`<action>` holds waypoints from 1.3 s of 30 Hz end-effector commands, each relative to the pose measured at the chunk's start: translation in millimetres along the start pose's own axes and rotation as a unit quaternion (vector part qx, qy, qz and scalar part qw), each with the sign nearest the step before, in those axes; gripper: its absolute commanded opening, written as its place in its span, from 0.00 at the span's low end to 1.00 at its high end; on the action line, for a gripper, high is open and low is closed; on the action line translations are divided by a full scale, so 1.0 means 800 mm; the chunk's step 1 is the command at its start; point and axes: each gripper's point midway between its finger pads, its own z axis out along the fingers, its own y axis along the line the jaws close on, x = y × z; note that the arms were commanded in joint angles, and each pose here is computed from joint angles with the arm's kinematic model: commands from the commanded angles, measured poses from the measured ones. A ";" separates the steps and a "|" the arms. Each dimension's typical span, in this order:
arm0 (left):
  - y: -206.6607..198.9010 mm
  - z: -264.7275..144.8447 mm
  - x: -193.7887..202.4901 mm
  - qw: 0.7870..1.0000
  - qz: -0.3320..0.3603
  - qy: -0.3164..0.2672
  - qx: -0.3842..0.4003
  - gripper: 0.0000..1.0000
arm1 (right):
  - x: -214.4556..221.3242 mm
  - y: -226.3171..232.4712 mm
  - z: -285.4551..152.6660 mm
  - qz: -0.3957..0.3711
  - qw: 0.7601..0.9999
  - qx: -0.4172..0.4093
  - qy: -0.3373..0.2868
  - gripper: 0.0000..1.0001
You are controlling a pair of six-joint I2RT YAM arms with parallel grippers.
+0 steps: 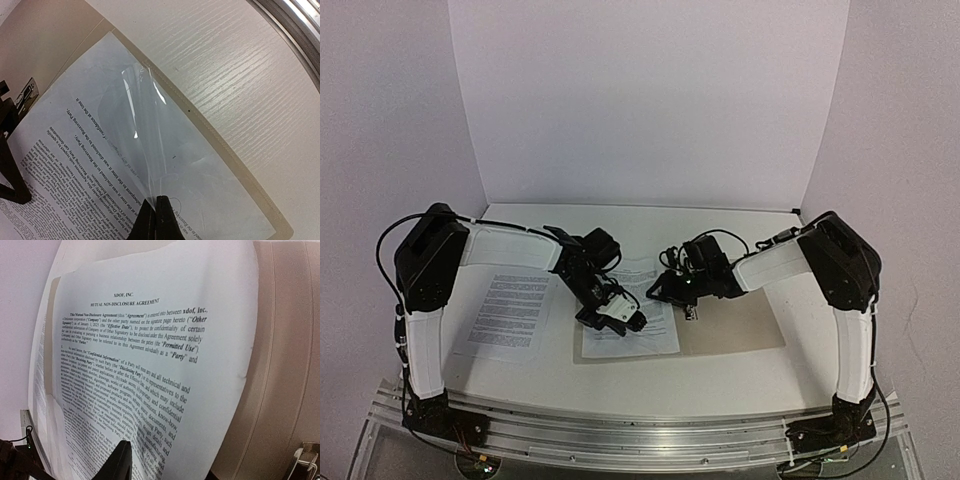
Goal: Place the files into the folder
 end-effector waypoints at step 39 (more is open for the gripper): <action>0.001 -0.020 -0.011 0.997 0.069 -0.015 -0.027 0.00 | 0.009 0.043 0.008 -0.023 0.999 -0.025 -0.006 0.00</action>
